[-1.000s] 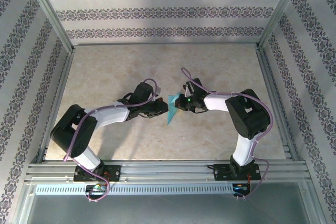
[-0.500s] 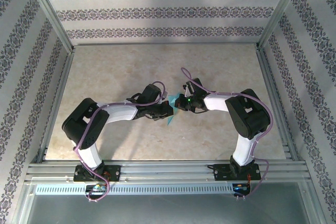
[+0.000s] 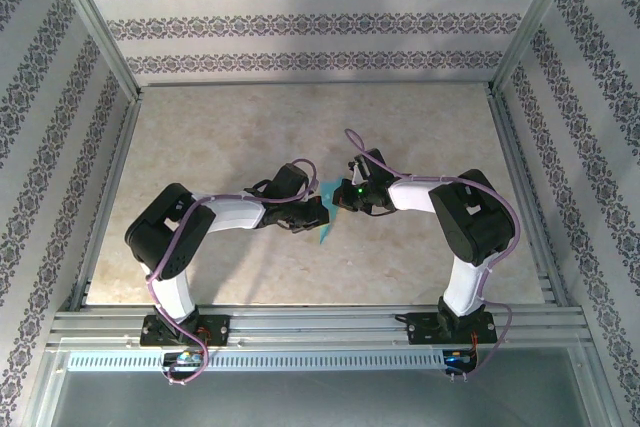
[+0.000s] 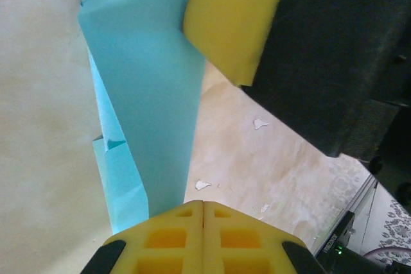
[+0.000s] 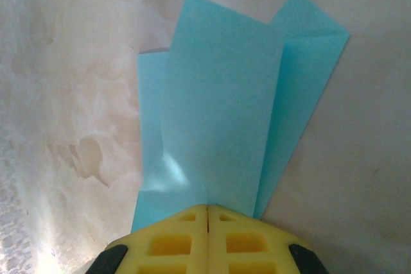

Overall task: Fold a paper plane with a square sheet of paper (fold left side to right side)
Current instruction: Fold the wing for the fifth time at the center of the table.

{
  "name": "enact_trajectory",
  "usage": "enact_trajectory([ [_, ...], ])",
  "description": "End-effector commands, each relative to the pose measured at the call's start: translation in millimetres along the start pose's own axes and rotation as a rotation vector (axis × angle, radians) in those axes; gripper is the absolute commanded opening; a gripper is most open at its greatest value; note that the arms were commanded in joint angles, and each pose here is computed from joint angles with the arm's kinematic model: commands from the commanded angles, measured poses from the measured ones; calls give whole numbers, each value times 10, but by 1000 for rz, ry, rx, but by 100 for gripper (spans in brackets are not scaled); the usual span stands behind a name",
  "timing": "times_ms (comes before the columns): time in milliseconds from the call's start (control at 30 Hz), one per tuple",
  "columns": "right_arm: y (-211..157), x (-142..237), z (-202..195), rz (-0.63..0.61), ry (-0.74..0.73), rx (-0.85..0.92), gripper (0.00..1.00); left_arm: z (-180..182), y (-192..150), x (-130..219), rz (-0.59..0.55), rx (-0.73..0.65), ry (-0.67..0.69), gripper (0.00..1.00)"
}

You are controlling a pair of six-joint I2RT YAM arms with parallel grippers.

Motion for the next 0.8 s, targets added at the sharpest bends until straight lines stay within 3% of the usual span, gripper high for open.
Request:
enact_trajectory([
  [0,-250,-77,-319,86,-123,-41,0,120,-67,-68,21,10,43,0],
  [767,-126,-24,-161,63,-91,-15,0,313,-176,-224,73,-8,188,0],
])
Point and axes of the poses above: each hand's point on the last joint's axis, 136 mm out from that joint toward the fingers, its own x axis back along the fingers, its own z axis along the line the jaws close on, y = z × x, the point moved 5 cm from there along x, back along the fingers, and after that the axes turned 3 degrees about x, right-handed, at the moved point
